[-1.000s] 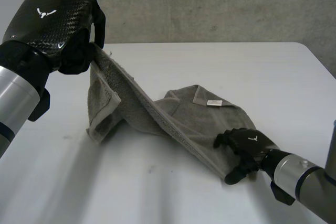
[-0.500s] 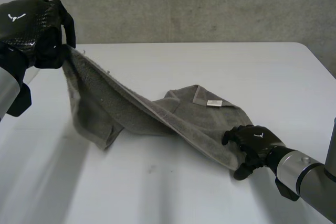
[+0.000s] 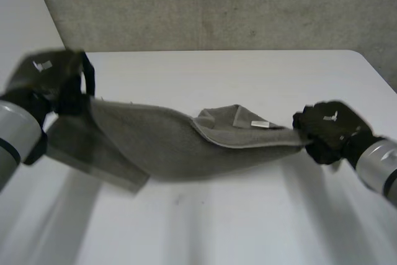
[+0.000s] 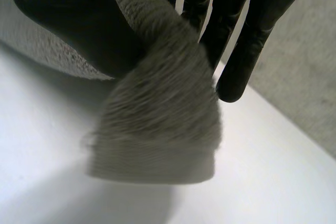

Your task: Fold the laundry

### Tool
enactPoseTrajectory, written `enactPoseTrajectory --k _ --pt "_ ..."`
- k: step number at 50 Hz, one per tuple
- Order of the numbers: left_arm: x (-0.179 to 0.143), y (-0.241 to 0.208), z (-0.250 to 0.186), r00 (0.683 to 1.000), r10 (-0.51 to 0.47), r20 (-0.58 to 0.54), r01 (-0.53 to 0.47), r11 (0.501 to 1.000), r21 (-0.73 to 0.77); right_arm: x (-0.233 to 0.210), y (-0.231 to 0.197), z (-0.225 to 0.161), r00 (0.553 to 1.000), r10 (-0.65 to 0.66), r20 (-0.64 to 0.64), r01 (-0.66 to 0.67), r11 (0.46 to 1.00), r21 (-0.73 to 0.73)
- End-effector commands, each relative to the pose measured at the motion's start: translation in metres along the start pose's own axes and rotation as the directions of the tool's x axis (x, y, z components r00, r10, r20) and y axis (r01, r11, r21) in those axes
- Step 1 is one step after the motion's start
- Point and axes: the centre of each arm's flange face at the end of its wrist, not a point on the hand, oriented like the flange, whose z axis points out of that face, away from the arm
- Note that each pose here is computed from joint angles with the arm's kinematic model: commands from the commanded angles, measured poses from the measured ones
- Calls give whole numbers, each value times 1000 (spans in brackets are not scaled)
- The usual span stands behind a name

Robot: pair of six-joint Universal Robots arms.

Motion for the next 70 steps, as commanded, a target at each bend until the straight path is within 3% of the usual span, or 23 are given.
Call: enactPoseTrajectory --k 1,4,6,8,13,18,23,25,26,28,29,30,31,33,35,39,44,47,49,55,61,63,70 --pt "7 61 -5 997 60 -54 -73 957 -281 7 -33 -30 993 -56 105 69 990 -122" --pt "9 85 -12 988 110 -108 -145 902 -407 6 -31 -40 973 -121 197 166 959 -230" --pt "13 106 -15 976 135 -169 -203 844 -496 -1 -23 -47 927 -190 324 289 912 -292" --pt "14 114 -14 972 138 -190 -219 825 -521 -2 -18 -45 904 -202 376 329 892 -312" --pt "15 126 1 971 124 -205 -218 812 -541 -4 2 -24 883 -150 444 332 869 -366" --pt "13 116 40 972 150 -182 -219 860 -460 1 0 5 884 -178 431 348 868 -355" --pt "4 63 91 978 185 -94 -201 954 -222 18 -46 46 936 -273 224 318 928 -194" --pt "-2 0 119 987 159 -2 -159 986 41 42 -108 65 962 -271 -37 273 960 55" --pt "-2 -1 119 987 159 -2 -159 986 43 42 -108 65 962 -271 -38 273 960 56" --pt "-16 -72 132 995 28 99 -60 938 341 74 -166 68 948 -146 -282 245 900 361" --pt "-16 -72 132 995 27 99 -60 938 342 74 -166 68 948 -145 -283 245 899 362" --pt "-23 -101 130 990 -54 126 -12 883 470 86 -185 66 934 -67 -350 245 835 492" --pt "-23 -101 130 990 -55 127 -11 882 471 86 -185 66 934 -66 -351 245 835 494" --pt "-31 -151 112 980 -159 119 41 749 661 96 -220 37 906 35 -423 290 678 676" --pt "-29 -160 103 981 -161 106 44 723 690 94 -223 28 902 38 -430 303 653 694" --pt "-21 -150 96 985 -146 87 51 744 667 88 -213 31 915 15 -402 284 684 672" --pt "-12 -96 102 988 -127 91 58 839 541 63 -169 53 967 -42 -253 181 808 560" --pt "-11 -81 103 989 -117 95 54 863 502 49 -140 66 983 -55 -176 135 866 481" --pt "-12 -43 104 989 -103 108 51 914 402 42 -122 75 988 -60 -140 115 894 432" --pt "1 38 103 996 -64 62 51 979 198 11 -43 100 999 -33 6 30 973 228" --pt "11 102 103 999 15 28 -16 1000 11 -15 10 110 995 15 95 -23 997 75" --pt "15 134 95 995 99 3 -99 989 -109 -25 32 108 991 36 128 -36 999 -2" --pt "15 150 70 973 224 -58 -231 939 -253 -27 44 90 986 45 163 -25 992 -126"
